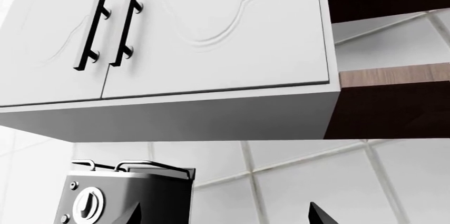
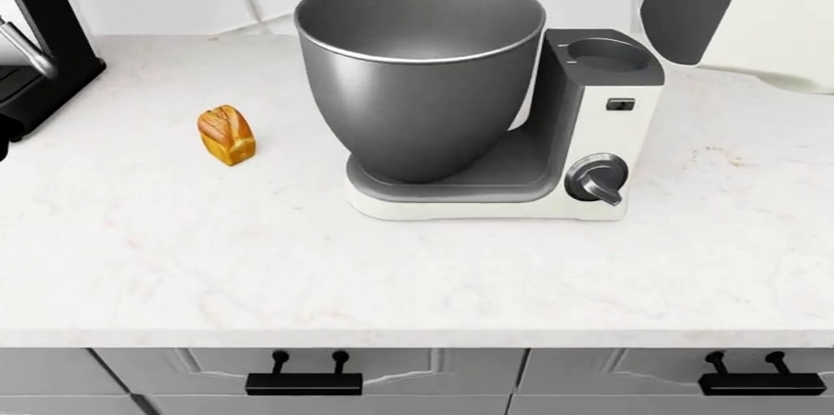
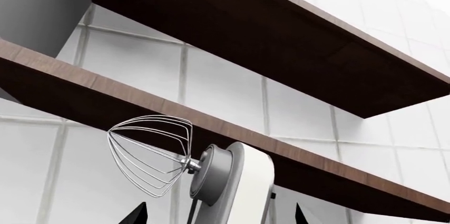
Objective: Place the bread in the stand mixer bowl.
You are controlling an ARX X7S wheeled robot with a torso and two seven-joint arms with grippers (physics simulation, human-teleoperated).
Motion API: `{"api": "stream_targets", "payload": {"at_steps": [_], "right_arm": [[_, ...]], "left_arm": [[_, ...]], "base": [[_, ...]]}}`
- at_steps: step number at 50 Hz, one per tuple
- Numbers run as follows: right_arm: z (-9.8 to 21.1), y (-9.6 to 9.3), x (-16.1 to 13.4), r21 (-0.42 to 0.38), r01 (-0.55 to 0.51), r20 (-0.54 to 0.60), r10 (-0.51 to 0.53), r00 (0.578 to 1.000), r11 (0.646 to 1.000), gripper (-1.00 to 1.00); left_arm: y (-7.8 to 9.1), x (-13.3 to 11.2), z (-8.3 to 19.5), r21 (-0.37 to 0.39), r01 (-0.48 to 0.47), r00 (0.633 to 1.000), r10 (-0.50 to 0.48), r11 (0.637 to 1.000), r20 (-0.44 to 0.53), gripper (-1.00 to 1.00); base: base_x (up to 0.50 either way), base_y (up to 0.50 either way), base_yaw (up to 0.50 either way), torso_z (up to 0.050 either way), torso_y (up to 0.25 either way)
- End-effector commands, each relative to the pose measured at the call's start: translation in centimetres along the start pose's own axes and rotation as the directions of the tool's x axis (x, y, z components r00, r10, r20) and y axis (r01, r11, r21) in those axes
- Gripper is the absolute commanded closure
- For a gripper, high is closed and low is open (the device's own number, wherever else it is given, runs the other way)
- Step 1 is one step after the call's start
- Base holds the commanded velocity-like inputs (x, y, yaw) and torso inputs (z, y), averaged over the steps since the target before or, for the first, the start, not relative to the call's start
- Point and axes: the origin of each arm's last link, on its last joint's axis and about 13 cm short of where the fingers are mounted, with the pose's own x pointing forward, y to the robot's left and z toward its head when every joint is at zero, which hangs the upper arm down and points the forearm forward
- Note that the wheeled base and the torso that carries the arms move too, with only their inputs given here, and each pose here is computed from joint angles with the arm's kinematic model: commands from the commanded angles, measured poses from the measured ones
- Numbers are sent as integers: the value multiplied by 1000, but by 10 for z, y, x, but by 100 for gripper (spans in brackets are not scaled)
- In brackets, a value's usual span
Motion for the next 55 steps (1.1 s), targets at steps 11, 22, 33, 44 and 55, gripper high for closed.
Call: {"api": "stream_targets", "payload": {"at_steps": [11, 22, 33, 44, 55], "right_arm": [[1, -5, -1, -18, -4, 51, 5, 999, 1000, -100], [1, -4, -1, -14, -4, 59, 5, 998, 1000, -100], [0, -5, -1, -16, -9, 60, 10, 998, 1000, -100], [-1, -5, -2, -20, -13, 54, 14, 998, 1000, -100], [-2, -3, -2, -21, -19, 49, 20, 999, 1000, -100]], "left_arm": [[4, 1, -1, -3, -29, 1000, 29, 1000, 5, -100], [3, 1, -1, -3, -22, 1000, 22, 1000, 2, -100], [-21, 10, -24, -109, 194, 958, -212, 975, -193, -100], [-49, 29, -52, -260, 294, 799, -386, 920, -461, -100], [-53, 43, -71, -256, 235, 752, -342, 938, -564, -100]], "base": [[448, 0, 0, 0, 1], [26, 0, 0, 0, 1], [0, 0, 0, 0, 0], [0, 0, 0, 0, 0], [0, 0, 0, 0, 0]]}}
